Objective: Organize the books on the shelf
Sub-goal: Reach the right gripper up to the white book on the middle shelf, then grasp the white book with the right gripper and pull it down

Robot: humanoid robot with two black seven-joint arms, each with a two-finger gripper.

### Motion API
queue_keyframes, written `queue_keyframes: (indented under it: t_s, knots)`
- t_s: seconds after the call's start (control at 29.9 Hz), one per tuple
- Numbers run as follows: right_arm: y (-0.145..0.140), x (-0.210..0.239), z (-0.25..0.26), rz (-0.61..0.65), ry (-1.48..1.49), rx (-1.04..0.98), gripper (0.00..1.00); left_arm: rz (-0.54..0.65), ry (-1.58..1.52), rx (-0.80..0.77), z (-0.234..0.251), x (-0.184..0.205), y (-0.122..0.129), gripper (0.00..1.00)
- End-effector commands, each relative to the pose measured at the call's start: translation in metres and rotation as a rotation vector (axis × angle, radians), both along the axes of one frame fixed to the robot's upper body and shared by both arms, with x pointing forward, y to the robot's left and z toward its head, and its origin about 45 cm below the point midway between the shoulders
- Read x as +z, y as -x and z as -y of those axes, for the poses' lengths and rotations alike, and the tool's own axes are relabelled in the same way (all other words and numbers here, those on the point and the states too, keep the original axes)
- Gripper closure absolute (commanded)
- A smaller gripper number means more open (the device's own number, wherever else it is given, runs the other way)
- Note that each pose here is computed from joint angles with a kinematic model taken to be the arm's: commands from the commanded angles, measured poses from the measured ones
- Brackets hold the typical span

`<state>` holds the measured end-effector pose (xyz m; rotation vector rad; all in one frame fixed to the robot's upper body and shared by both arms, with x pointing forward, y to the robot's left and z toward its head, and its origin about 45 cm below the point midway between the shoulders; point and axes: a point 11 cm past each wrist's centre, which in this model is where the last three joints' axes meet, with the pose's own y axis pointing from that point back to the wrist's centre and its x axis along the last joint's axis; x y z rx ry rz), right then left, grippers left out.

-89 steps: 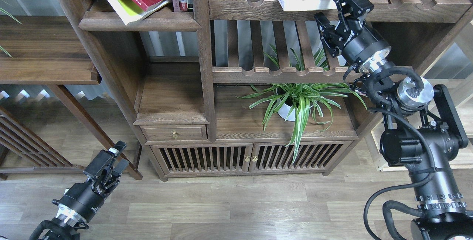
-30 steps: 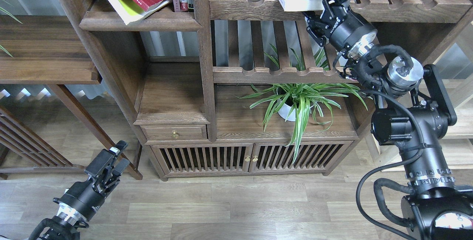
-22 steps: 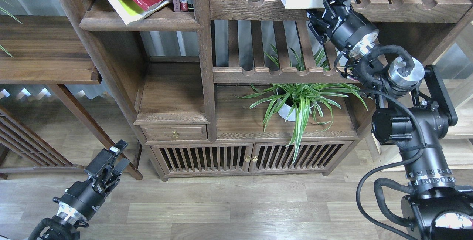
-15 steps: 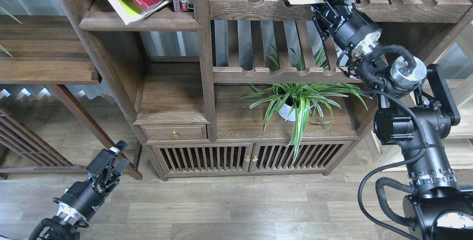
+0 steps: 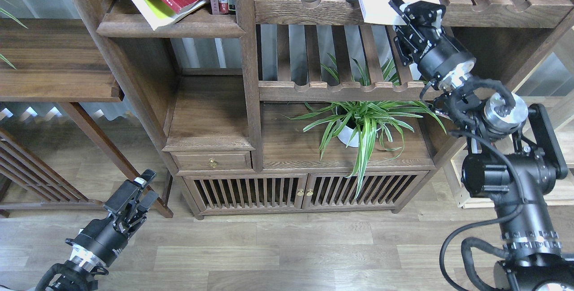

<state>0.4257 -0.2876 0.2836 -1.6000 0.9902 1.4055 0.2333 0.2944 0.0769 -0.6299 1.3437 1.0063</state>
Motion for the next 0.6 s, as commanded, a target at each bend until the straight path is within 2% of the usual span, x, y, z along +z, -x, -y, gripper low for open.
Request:
queue_keyframes:
  t_s: [0.0, 0.2, 0.57]
  knots:
    - [0.011, -0.002, 0.0, 0.024, -0.021, 0.009, 0.83, 0.019, 0.025, 0.013, 0.0, 0.005, -0.008, 0.03]
    - [0.016, 0.012, 0.0, 0.098, -0.061, 0.014, 0.84, 0.023, 0.032, 0.017, -0.001, 0.006, -0.015, 0.03]
    - [0.024, 0.02, 0.015, 0.144, -0.105, -0.005, 0.85, 0.027, 0.03, -0.005, 0.005, 0.007, -0.02, 0.03]
